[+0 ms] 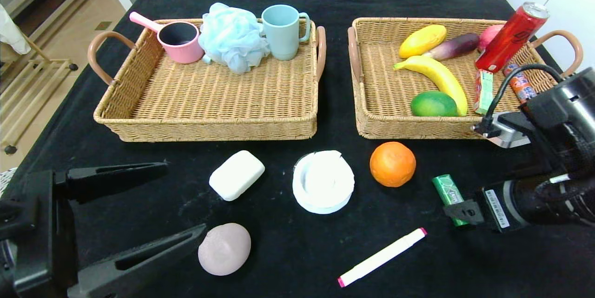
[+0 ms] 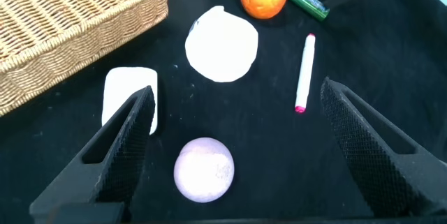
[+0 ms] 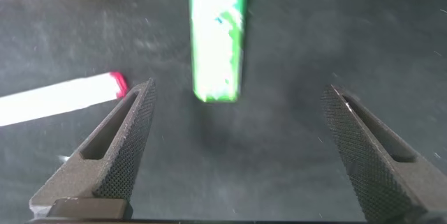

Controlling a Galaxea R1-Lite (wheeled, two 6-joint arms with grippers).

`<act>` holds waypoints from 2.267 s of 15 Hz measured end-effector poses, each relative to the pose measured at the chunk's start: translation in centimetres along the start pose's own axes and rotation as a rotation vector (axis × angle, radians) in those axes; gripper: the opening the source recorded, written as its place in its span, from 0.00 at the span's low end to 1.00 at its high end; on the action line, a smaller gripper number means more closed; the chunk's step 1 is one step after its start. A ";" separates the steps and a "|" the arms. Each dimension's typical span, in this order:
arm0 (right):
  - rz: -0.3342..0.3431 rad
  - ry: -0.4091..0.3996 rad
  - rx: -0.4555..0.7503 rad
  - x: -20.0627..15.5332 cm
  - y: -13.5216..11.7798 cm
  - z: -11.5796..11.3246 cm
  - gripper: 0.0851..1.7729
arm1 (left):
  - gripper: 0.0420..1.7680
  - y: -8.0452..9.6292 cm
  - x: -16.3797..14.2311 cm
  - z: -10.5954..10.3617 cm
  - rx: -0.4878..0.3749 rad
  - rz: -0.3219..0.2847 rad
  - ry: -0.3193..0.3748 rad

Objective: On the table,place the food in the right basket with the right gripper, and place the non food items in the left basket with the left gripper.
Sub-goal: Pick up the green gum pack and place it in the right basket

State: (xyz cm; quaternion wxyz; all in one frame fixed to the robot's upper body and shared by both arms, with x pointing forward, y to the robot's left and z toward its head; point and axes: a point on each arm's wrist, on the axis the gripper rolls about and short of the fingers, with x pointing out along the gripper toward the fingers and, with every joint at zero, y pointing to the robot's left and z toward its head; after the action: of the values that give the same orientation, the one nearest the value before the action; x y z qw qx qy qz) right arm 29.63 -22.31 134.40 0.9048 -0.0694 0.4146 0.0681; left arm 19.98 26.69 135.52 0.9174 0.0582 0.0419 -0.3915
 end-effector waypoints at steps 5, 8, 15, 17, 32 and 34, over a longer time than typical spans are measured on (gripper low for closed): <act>0.004 0.007 0.004 2.5 1.0 0.8 0.96 | 0.97 -0.1 -0.5 0.2 0.008 0.002 -0.020; 0.000 0.019 0.002 3.5 1.3 0.9 0.96 | 0.97 -0.2 -0.7 0.3 0.011 0.002 -0.025; -0.001 0.024 0.003 4.4 1.5 1.0 0.66 | 0.97 -0.2 -0.7 0.1 0.010 0.000 -0.023; 0.000 0.026 0.001 4.4 1.6 1.0 0.52 | 0.97 -0.2 -0.7 0.0 0.019 0.000 -0.019; -0.005 0.036 -0.002 4.6 1.6 0.7 0.28 | 0.97 -0.3 -0.9 -0.2 0.029 -0.001 -0.018; -0.004 0.034 -0.002 4.4 1.5 0.7 0.28 | 0.97 -0.3 -0.9 -0.3 0.031 -0.003 -0.018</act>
State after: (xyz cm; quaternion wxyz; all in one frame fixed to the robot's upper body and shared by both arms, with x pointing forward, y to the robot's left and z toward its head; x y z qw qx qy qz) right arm 32.70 -20.41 131.38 0.8977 -0.0725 0.4296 0.0655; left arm 19.14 27.12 135.34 0.9162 0.0686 0.0278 -0.3938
